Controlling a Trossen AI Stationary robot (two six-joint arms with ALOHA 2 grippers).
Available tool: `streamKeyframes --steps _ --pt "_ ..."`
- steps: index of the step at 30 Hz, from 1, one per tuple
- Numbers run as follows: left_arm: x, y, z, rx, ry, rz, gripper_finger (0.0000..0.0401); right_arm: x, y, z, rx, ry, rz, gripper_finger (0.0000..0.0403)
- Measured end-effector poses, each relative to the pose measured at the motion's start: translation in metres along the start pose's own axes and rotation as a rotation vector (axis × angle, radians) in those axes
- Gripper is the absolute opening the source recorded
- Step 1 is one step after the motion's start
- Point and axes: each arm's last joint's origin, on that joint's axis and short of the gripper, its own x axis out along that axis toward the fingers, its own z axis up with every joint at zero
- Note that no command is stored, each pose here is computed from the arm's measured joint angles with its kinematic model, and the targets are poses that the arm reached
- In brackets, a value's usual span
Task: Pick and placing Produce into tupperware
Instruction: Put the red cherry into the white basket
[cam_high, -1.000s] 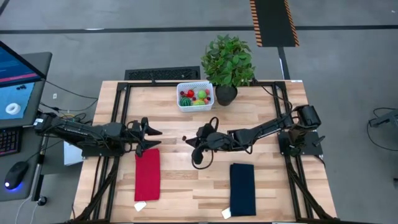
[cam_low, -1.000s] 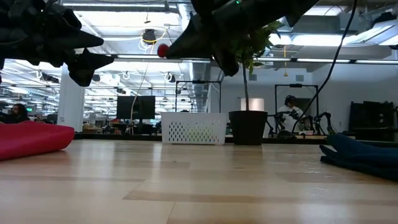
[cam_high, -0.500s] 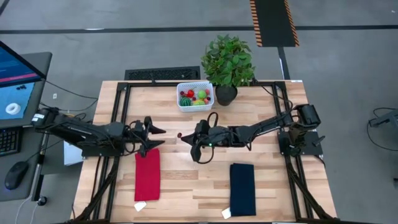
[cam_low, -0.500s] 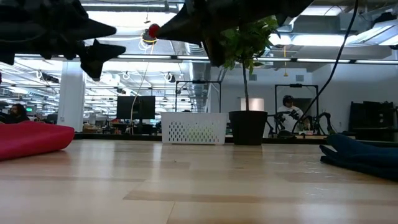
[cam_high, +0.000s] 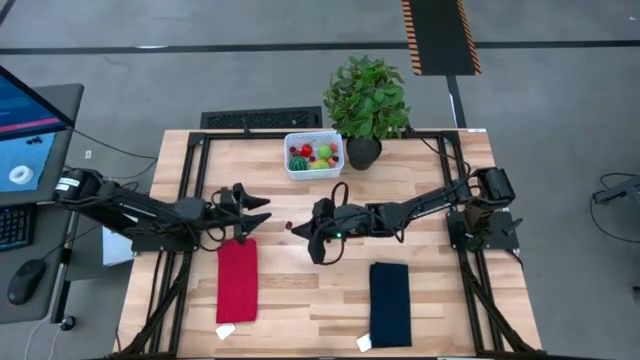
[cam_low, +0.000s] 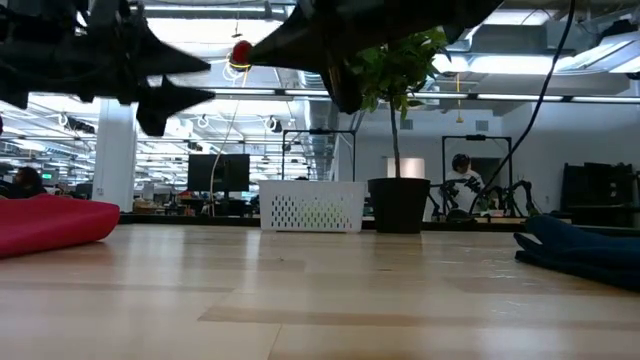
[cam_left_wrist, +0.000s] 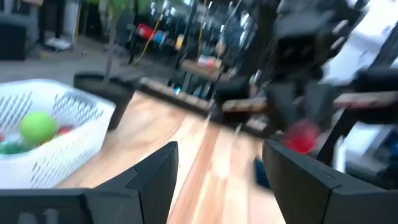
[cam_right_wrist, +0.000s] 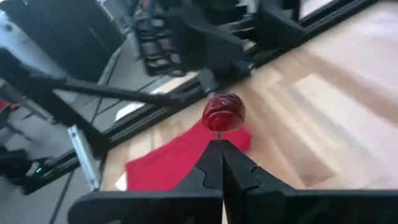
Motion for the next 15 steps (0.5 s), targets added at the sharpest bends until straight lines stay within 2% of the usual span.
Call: streamKeyframes --steps 3,6,11,15 --pt "0.003 0.002 -0.006 -0.004 0.030 0.029 0.0224 0.002 -0.003 0.011 0.011 -0.001 0.027 0.0011" --pt "0.005 0.004 -0.003 -0.002 -0.015 0.038 0.0224 0.003 -0.002 0.021 -0.028 -0.031 0.029 0.0011" --pt "0.007 0.001 -0.002 0.031 0.000 -0.098 0.0224 0.003 0.007 0.029 -0.123 -0.048 0.078 0.0011" --pt "0.007 0.000 0.003 0.022 -0.037 -0.146 0.0224 0.002 0.015 0.029 -0.158 -0.060 0.097 0.0011"
